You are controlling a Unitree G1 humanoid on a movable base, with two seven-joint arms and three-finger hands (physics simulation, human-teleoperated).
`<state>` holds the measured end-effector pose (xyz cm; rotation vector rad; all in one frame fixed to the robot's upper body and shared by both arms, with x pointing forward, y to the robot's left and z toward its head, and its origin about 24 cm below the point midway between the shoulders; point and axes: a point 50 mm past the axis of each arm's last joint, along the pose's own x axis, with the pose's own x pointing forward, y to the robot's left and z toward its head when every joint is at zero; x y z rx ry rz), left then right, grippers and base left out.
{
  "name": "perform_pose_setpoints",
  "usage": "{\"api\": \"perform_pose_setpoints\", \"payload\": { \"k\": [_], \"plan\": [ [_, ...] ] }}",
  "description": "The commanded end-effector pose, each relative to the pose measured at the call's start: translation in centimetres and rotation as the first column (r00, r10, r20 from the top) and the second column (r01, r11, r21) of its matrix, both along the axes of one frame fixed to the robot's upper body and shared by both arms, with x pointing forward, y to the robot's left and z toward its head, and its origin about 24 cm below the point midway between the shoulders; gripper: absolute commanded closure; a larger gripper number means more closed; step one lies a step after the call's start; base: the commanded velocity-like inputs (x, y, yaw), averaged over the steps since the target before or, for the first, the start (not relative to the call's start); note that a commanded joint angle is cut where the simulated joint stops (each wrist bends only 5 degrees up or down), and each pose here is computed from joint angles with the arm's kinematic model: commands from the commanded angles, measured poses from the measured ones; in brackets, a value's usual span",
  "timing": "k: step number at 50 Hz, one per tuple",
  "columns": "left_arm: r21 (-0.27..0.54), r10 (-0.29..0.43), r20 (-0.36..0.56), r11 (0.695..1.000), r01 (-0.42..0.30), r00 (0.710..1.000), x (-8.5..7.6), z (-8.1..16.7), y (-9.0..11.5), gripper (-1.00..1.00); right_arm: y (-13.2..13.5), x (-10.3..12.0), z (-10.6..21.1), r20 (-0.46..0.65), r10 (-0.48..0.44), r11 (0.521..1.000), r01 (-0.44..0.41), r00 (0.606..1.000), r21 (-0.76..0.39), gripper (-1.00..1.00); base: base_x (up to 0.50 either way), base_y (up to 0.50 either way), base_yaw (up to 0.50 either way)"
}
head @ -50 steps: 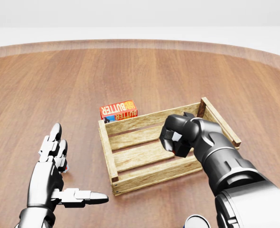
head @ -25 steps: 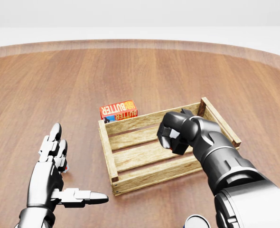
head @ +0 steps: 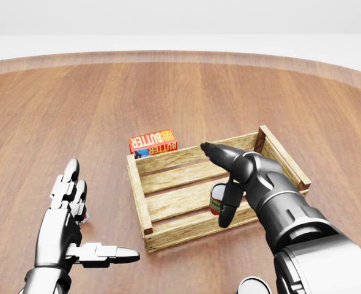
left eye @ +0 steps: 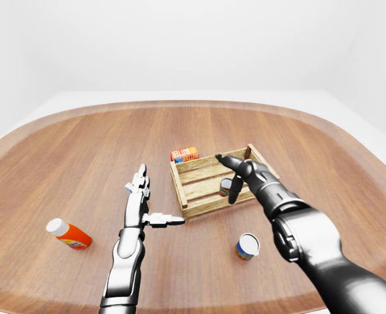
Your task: Pick up the tomato sauce, and put it in the wooden tray.
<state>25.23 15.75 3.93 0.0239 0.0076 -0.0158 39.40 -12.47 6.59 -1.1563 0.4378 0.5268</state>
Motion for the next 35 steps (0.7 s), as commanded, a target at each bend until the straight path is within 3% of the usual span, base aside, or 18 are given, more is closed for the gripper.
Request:
{"api": "perform_pose_setpoints", "payload": {
  "k": [1, 26, 35],
  "plan": [
    [-0.001, 0.0, 0.0, 1.0, 0.0, 1.0, 0.0, 0.0, 0.0, -1.0, -0.4, 0.0, 0.0, 0.011, -0.014, 0.999, 0.014, 1.0, -0.034, -1.0, 0.0, 0.0, 0.0],
    [0.0, 0.0, 0.0, 1.0, 0.0, 1.0, 0.0, 0.0, 0.0, -1.0, -0.5, -0.1, -0.3, 0.003, -0.009, 0.999, 0.009, 1.0, -0.036, -1.0, 0.0, 0.0, 0.0],
    [0.001, 0.0, -0.001, 1.0, 0.0, 1.0, 0.0, 0.0, 0.0, -1.0, 0.0, 1.2, 2.8, 0.085, 0.049, 0.999, -0.047, 0.995, -0.027, -1.0, 0.0, 0.0, 0.0]
  ]
}}
